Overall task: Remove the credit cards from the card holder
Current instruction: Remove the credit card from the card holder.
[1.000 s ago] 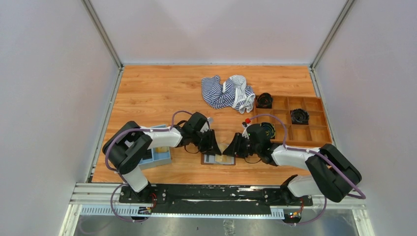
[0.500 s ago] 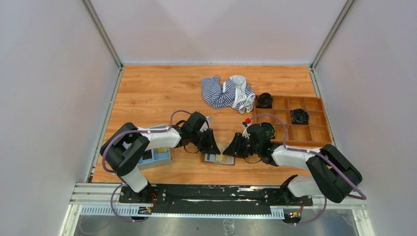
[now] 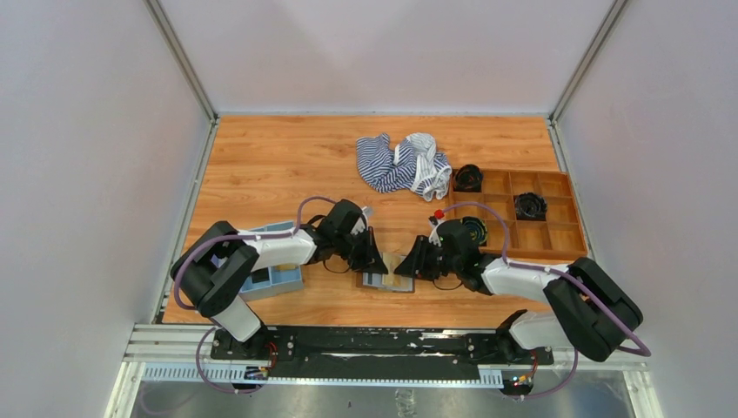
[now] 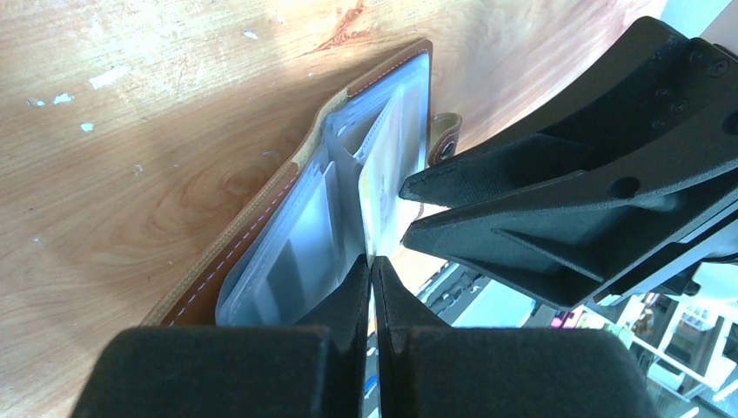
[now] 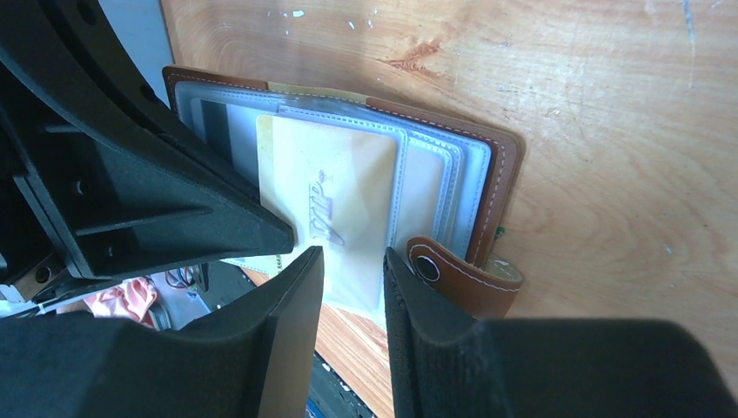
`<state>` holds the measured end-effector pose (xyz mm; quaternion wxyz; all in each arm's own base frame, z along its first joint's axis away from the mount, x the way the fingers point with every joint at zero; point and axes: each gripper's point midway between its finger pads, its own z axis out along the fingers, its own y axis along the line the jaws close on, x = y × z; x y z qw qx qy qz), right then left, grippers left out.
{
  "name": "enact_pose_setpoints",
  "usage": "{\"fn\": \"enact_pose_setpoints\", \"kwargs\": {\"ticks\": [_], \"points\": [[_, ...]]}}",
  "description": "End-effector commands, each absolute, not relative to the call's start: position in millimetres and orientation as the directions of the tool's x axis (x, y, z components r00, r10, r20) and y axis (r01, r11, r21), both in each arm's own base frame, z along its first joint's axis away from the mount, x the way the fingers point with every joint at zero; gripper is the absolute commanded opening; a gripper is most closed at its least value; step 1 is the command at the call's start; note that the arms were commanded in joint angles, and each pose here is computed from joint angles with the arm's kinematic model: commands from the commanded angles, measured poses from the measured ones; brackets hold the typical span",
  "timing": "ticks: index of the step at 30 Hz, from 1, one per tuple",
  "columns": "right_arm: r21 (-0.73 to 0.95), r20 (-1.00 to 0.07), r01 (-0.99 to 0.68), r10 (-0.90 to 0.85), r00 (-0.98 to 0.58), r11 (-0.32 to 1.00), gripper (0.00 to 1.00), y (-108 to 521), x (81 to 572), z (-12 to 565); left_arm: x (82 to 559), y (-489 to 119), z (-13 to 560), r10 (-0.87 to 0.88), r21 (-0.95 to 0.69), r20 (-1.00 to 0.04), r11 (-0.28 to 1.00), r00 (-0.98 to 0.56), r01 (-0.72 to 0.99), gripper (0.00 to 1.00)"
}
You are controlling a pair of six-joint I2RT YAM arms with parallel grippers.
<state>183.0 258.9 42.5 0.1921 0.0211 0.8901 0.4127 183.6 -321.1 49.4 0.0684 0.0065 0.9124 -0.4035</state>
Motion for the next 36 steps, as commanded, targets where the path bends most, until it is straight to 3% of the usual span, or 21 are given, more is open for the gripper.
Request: {"fn": "enact_pose_setpoints", "kwargs": {"ticks": [1, 5, 7, 10, 16, 22, 26, 31, 33, 34, 36], "points": [[0.692, -0.295, -0.08, 0.179, -0.938, 0.718, 0.36, 246, 170, 20, 181, -320, 54, -0.037, -0.747, -0.146, 0.659, -0.989, 0.086, 0.0], [0.688, -0.289, -0.074, 0.178, -0.941, 0.722, 0.36, 245, 170, 17, 179, -317, 49, -0.035, -0.74, -0.139, 0.668, -0.99, 0.08, 0.0], [0.685, -0.282, -0.068, 0.178, -0.943, 0.725, 0.36, 245, 169, 15, 178, -316, 46, -0.03, -0.739, -0.13, 0.669, -0.991, 0.077, 0.12], [0.685, -0.28, -0.069, 0.175, -0.944, 0.725, 0.35, 245, 169, 15, 179, -317, 46, -0.032, -0.739, -0.131, 0.67, -0.991, 0.076, 0.18], [0.684, -0.285, -0.072, 0.175, -0.942, 0.726, 0.35, 245, 170, 16, 180, -318, 49, -0.032, -0.745, -0.13, 0.663, -0.991, 0.076, 0.19], [0.683, -0.283, -0.07, 0.174, -0.943, 0.727, 0.35, 245, 169, 15, 180, -315, 46, -0.039, -0.741, -0.122, 0.668, -0.992, 0.065, 0.29], [0.683, -0.284, -0.071, 0.175, -0.943, 0.727, 0.35, 245, 169, 15, 182, -312, 46, -0.05, -0.74, -0.122, 0.67, -0.991, 0.057, 0.29], [0.683, -0.285, -0.073, 0.173, -0.943, 0.727, 0.35, 245, 170, 15, 182, -309, 44, -0.057, -0.738, -0.115, 0.673, -0.992, 0.046, 0.25], [0.682, -0.284, -0.07, 0.175, -0.943, 0.728, 0.35, 245, 170, 15, 181, -308, 42, -0.057, -0.736, -0.109, 0.676, -0.992, 0.042, 0.15], [0.682, -0.283, -0.07, 0.175, -0.943, 0.728, 0.35, 245, 170, 15, 181, -308, 40, -0.054, -0.735, -0.106, 0.677, -0.993, 0.041, 0.05], [0.682, -0.284, -0.07, 0.175, -0.943, 0.728, 0.35, 245, 170, 15, 181, -307, 39, -0.056, -0.733, -0.102, 0.679, -0.993, 0.037, 0.0]]}}
